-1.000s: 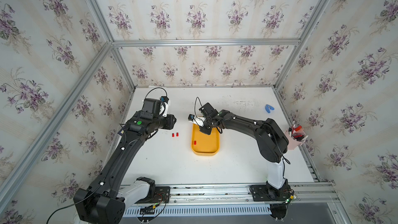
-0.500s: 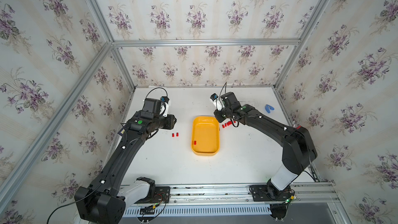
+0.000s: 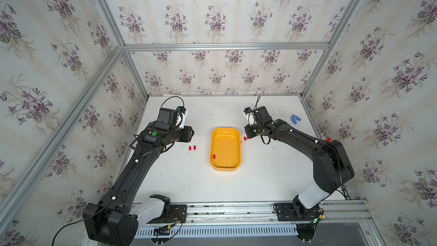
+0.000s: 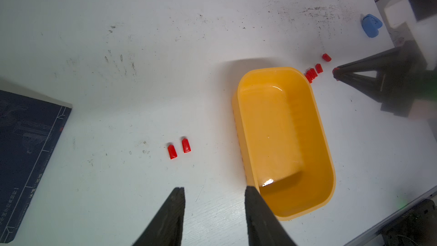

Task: Take the screw protection sleeves out of the storage box
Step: Place the screw protection sleeve at the center of the board.

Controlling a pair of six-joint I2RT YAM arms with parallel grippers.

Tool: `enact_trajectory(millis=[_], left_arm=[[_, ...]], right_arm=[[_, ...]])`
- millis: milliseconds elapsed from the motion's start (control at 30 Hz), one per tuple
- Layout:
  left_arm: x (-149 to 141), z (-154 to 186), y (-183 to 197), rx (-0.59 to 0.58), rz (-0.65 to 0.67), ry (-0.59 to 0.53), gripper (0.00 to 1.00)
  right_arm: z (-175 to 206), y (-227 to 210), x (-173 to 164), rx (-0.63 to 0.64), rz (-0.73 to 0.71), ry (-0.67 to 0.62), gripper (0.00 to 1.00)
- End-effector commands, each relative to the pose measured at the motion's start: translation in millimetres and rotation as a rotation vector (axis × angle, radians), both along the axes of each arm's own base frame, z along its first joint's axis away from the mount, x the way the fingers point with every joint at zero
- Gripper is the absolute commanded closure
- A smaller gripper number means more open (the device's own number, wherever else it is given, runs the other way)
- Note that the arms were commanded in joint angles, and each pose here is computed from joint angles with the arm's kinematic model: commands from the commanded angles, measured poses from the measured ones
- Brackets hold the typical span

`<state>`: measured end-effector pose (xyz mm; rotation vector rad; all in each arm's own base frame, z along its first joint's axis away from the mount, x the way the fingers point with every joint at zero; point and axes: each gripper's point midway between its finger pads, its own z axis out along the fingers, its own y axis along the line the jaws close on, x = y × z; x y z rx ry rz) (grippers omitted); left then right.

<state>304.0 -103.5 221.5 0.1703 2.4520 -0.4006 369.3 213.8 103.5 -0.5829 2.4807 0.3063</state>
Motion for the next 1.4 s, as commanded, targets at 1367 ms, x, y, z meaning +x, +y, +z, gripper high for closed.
enact_trajectory(millis=[1367], left_arm=[[-1.3, -9.8, 0.7, 0.006, 0.003, 0.028, 0.56]], right_arm=[[-85.9, -1.5, -21.2, -0.042, -0.047, 0.148, 0.77]])
